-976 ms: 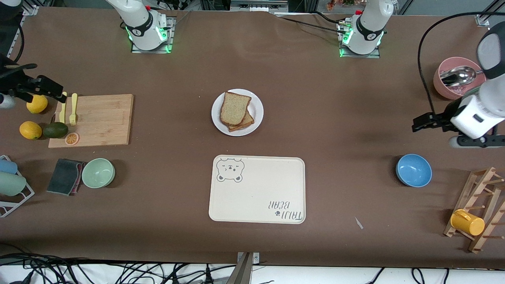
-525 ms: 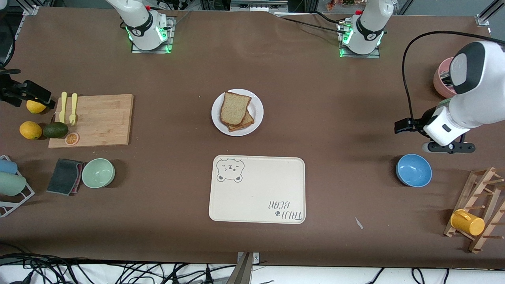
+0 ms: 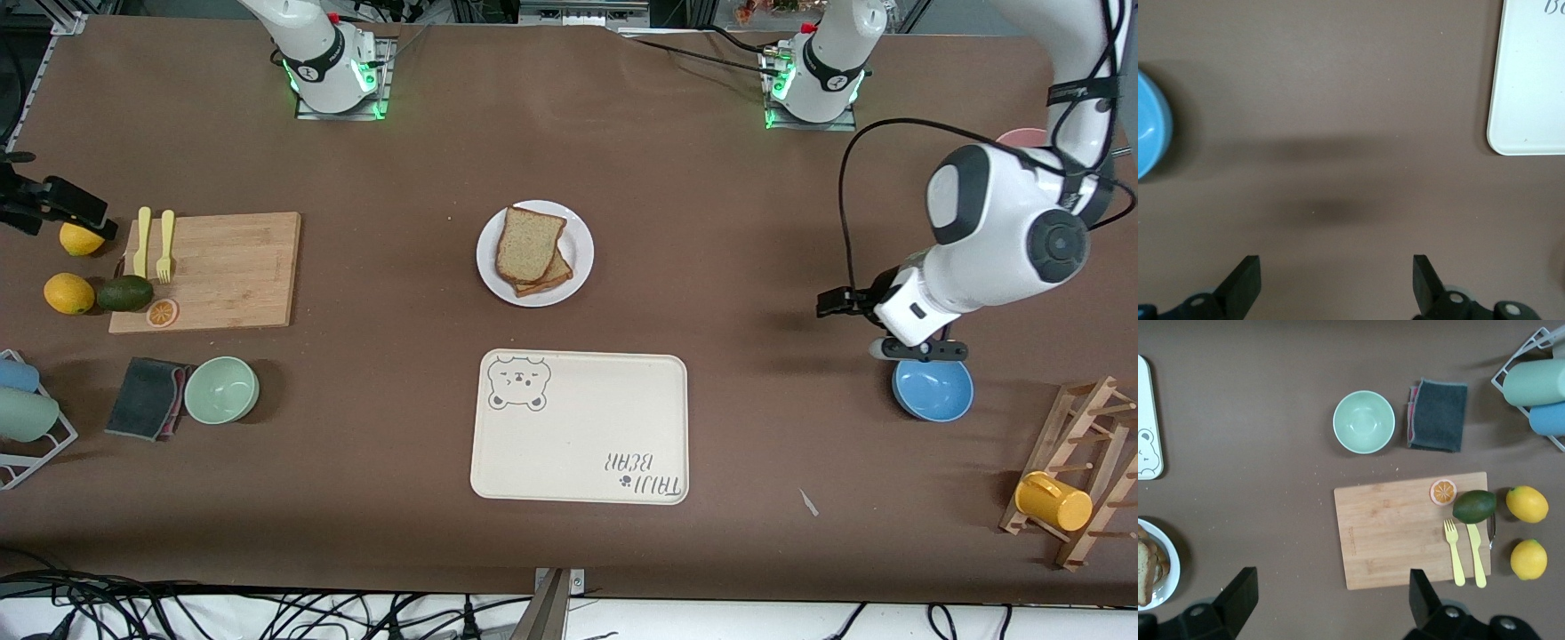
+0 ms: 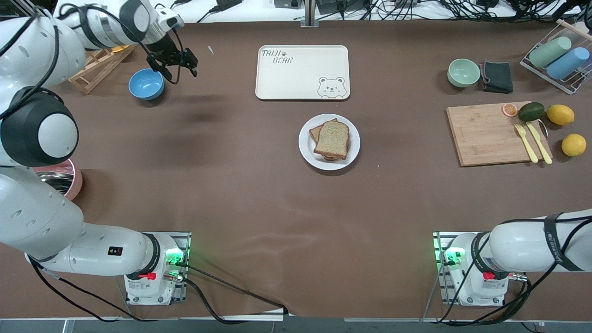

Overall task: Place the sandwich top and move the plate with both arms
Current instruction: 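Reach the left gripper across to the white plate rim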

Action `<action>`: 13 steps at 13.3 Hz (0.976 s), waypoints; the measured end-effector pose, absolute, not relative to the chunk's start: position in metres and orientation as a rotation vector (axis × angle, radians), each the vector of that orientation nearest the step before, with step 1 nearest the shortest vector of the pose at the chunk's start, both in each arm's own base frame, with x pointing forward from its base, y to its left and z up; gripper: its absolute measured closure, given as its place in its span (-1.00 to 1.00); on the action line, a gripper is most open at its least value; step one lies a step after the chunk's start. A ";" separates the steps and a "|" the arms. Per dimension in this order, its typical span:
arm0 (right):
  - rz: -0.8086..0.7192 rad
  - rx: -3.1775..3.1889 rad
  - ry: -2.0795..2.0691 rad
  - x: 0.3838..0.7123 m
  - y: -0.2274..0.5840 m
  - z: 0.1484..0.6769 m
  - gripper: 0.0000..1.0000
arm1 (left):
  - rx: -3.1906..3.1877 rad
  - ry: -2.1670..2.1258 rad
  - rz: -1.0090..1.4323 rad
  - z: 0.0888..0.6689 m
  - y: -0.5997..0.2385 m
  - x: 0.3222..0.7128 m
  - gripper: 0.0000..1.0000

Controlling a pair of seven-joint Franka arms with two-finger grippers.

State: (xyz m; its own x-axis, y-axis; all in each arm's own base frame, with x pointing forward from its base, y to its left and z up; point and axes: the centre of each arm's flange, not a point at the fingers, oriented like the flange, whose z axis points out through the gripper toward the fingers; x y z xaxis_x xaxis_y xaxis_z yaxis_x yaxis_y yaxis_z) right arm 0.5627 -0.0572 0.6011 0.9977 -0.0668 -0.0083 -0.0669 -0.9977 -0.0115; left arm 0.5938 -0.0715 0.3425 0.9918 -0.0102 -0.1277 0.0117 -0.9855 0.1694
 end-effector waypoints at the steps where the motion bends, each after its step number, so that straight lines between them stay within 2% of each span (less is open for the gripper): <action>1: 0.020 -3.128 0.104 0.561 -0.057 0.602 -1.00 | 2.923 0.029 -0.187 0.332 -0.082 0.590 -1.00; 8: 0.100 -3.121 0.100 0.548 -0.055 0.608 -1.00 | 2.656 0.181 -0.289 0.284 -0.158 0.565 -1.00; 13: 0.085 -3.120 0.140 0.547 -0.068 0.613 -1.00 | 2.497 0.120 -0.307 0.259 -0.183 0.551 -1.00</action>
State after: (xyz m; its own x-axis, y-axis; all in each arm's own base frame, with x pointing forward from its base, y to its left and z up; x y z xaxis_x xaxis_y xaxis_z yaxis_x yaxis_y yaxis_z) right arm 0.5466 -0.0681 0.6130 0.9945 -0.0889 -0.0552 -0.0899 -0.9958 -0.0147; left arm 0.5506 -0.1829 0.2591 0.9690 0.0143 -0.2467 0.1565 -0.8082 0.5677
